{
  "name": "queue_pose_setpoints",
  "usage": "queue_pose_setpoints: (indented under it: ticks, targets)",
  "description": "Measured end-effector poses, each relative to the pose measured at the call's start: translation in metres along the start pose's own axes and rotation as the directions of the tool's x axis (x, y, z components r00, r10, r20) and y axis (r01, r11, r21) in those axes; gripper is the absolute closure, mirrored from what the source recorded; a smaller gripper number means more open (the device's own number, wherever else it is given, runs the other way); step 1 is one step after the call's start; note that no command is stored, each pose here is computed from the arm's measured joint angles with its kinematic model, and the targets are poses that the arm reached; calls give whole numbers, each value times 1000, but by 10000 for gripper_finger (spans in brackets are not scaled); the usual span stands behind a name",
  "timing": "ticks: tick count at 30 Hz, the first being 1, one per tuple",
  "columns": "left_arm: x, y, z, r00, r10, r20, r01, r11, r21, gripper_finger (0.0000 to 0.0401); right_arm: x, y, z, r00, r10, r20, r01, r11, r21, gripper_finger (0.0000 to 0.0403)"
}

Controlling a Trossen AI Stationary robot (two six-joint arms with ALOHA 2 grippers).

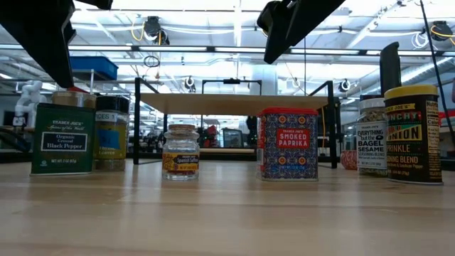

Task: Shelf spices
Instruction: Put the green packet of spices into the center of the table

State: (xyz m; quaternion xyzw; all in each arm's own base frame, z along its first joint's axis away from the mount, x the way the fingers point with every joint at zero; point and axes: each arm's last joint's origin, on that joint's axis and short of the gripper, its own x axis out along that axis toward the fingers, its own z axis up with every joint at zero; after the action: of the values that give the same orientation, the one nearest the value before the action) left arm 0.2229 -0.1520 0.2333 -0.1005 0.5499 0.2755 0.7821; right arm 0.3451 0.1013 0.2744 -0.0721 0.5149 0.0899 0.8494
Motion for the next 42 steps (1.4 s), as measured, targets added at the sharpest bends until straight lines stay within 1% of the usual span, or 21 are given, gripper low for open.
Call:
queue_pose_setpoints:
  ticks: [5, 9, 16, 21, 31, 35, 42]
  targets:
    - [1, 2, 1, 1000, 9, -14, -9, 1000, -1, 99, 0, 0, 0, 1000, 0, 1, 0, 1000, 0, 119]
    - [3, 7, 2, 997, 38, -67, -37, 999, 14, 99, 0, 0, 0, 1000, 0, 2, 0, 1000, 4, 119]
    - [6, 10, 10, 997, 37, -72, -33, 998, 61, 99, 0, 0, 1, 1000, -1, 12, 0, 1000, 24, 119]
    - [9, 13, 15, 996, 48, -74, -45, 998, 44, 99, 0, 0, 2, 1000, 0, 16, 0, 1000, 24, 119]
    - [29, 2, 13, 987, 113, -113, -105, 992, 77, 99, 0, 0, 1, 1000, 0, 14, 0, 1000, 24, 119]
    - [33, -3, 13, 988, 96, -121, -83, 991, 107, 100, 0, 0, 1, 1000, -1, 13, 0, 1000, 23, 119]
    - [33, -4, 14, 990, 81, -114, -68, 991, 111, 100, 0, 0, 1, 1000, -1, 12, 0, 1000, 21, 119]
